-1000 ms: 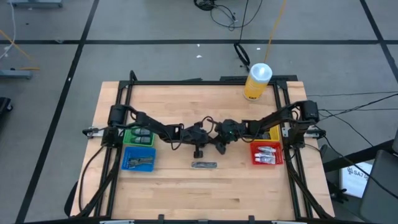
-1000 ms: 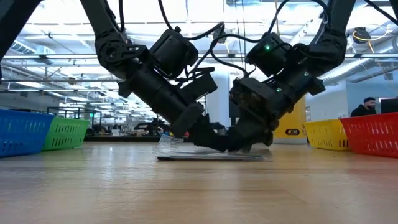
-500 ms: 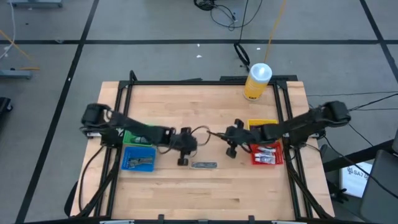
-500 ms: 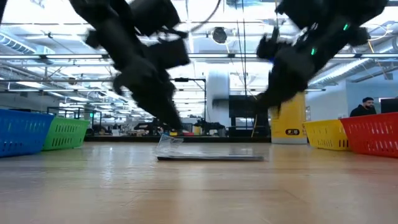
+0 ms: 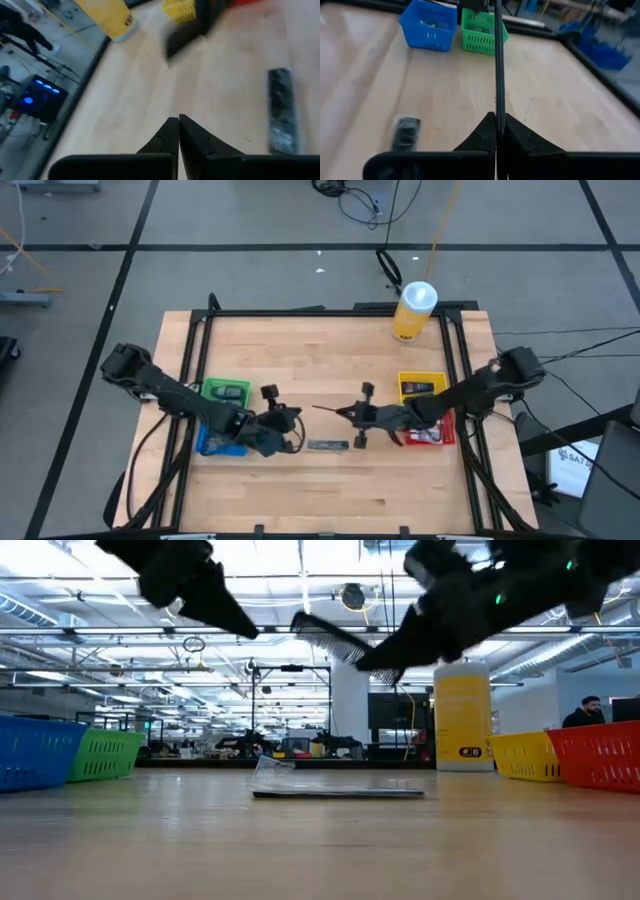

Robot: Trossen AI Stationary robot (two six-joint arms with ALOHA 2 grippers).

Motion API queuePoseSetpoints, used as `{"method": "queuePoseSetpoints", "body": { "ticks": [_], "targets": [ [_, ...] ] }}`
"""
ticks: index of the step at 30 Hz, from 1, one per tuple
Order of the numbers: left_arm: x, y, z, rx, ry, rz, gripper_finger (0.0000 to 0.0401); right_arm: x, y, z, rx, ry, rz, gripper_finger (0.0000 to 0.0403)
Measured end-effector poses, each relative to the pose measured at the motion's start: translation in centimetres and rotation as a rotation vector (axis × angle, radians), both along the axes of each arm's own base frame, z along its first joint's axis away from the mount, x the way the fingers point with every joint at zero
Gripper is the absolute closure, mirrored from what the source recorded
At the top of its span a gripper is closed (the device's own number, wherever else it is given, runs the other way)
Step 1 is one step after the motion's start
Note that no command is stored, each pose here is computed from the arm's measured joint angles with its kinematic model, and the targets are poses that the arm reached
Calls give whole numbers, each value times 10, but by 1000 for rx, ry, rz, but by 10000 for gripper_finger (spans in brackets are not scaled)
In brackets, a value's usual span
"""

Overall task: Pick & Place Travel size toiletries
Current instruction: Put the black comb into the blue bin

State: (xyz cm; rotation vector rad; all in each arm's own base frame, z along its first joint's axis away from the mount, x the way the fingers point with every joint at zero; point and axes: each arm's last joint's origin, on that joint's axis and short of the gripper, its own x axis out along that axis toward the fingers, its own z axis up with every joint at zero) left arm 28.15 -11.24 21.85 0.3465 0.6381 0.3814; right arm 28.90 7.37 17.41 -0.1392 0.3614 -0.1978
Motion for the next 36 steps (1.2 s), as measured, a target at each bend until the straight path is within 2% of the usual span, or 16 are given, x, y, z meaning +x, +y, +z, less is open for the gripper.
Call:
{"method": "queuePoseSetpoints", "body": {
  "ticks": [4, 9, 12, 14, 17, 19, 22, 26, 30, 36],
  "targets": [
    [5, 12, 1, 3, 22, -7, 351, 18, -6, -23, -100, -45, 5, 397],
    [16, 38, -2, -92, 56, -4, 250, 30, -27, -44, -188, -49, -38, 397],
    [20, 54, -5, -133, 94, -13, 188, 34, -42, -52, -184, -26, -43, 397],
    [25, 65, -6, -121, 90, -2, 156, 35, -51, -55, -165, -20, -25, 397],
    [31, 81, -10, -59, 112, 10, 123, 36, -61, -60, -147, -6, -4, 397],
    [36, 91, -12, -53, 121, -10, 113, 37, -66, -61, -148, -4, -17, 397],
    [42, 106, -22, -111, 161, -71, 114, 37, -71, -62, -152, -6, -29, 396],
    [49, 119, -37, -178, 197, -129, 145, 38, -72, -62, -133, -11, -13, 396],
    [52, 123, -48, -187, 228, -135, 198, 37, -69, -62, -110, -11, -15, 396],
    [54, 115, -48, -184, 211, -161, 289, 37, -67, -63, -103, -1, -10, 393]
  ]
}}
